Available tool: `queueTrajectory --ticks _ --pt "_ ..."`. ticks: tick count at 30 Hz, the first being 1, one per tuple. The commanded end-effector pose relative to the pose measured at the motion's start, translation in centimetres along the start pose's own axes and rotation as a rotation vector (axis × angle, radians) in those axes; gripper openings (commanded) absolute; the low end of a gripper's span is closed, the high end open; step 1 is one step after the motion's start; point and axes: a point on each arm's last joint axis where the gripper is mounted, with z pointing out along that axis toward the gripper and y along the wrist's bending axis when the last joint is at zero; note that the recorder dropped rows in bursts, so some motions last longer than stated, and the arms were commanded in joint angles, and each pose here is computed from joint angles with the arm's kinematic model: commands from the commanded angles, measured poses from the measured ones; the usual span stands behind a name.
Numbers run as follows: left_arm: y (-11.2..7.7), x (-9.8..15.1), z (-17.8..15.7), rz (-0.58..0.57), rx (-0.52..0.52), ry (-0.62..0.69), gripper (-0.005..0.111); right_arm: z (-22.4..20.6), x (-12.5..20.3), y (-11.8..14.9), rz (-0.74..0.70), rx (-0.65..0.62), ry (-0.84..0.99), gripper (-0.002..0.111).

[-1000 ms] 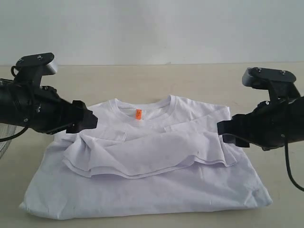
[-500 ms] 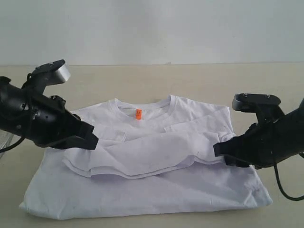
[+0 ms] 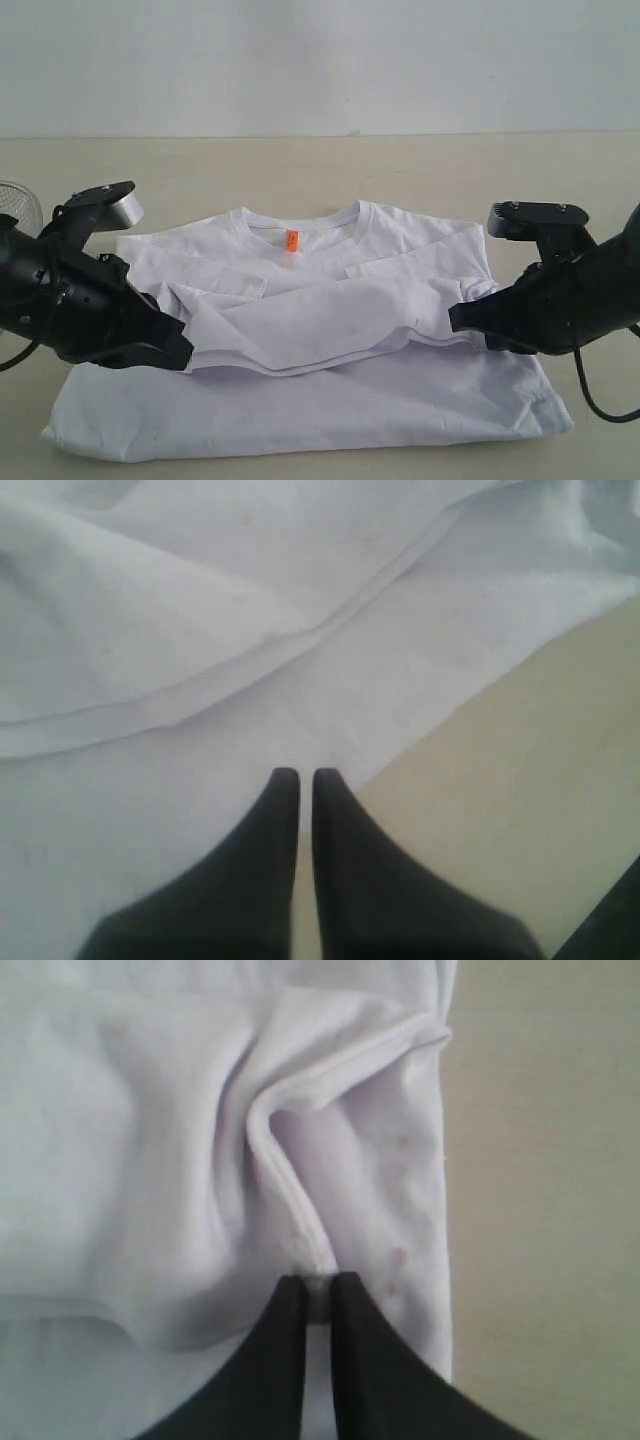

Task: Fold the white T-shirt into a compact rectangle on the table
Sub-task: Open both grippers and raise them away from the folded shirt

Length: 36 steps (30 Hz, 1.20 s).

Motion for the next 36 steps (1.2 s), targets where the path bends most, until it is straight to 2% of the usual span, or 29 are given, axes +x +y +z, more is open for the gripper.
queueTrajectory --ticks 1,9,19,22,24,27,29,30,31,32,33,34,36 --pt "-0.2 0.0 -0.2 0.006 0.005 -0.008 0.005 -0.6 -0.5 0.1 0.024 -0.004 -0.042 0.000" --pt "-0.2 0.0 -0.2 0.006 0.005 -0.008 0.005 -1.8 -1.6 0.3 0.067 -0.010 -0.118 0.000" --pt "0.0 0.1 -0.1 0.017 -0.010 -0.004 0.005 -3.0 -4.9 1.3 0.084 -0.054 -0.195 0.000" --pt "0.7 0.0 -0.1 0.013 -0.092 -0.009 0.005 -3.2 -5.2 1.4 0.076 -0.058 -0.203 0.000" --pt "1.6 -0.1 -0.2 -0.021 -0.185 -0.027 0.005 -3.2 -5.2 1.4 0.066 -0.057 -0.203 0.000" --pt "2.3 -0.2 -0.4 -0.072 -0.262 -0.046 0.005 -3.1 -5.0 1.4 0.041 -0.055 -0.190 0.000" --pt "2.5 -0.2 -0.5 -0.063 -0.287 -0.050 0.009 -3.1 -5.0 1.4 0.041 -0.055 -0.190 0.000" --pt "2.6 -0.4 -0.4 -0.061 -0.295 -0.066 0.020 -3.1 -5.0 1.4 0.041 -0.055 -0.190 0.000" --pt "2.7 -0.5 -0.4 -0.061 -0.298 -0.069 0.026 -3.1 -5.0 1.4 0.039 -0.055 -0.191 0.000" --pt "3.0 -0.6 0.0 -0.060 -0.310 -0.084 0.042 -3.1 -5.0 1.4 0.033 -0.055 -0.189 0.000" --pt "3.1 -0.7 0.2 -0.062 -0.315 -0.087 0.048 -3.1 -5.0 1.4 0.030 -0.055 -0.187 0.000" --pt "3.6 -0.9 0.9 -0.068 -0.322 -0.076 0.052 -3.1 -5.0 1.4 0.022 -0.053 -0.187 0.000" --pt "4.3 -1.2 2.4 -0.071 -0.323 -0.009 0.052 -3.1 -5.0 1.4 0.017 -0.053 -0.185 0.000"
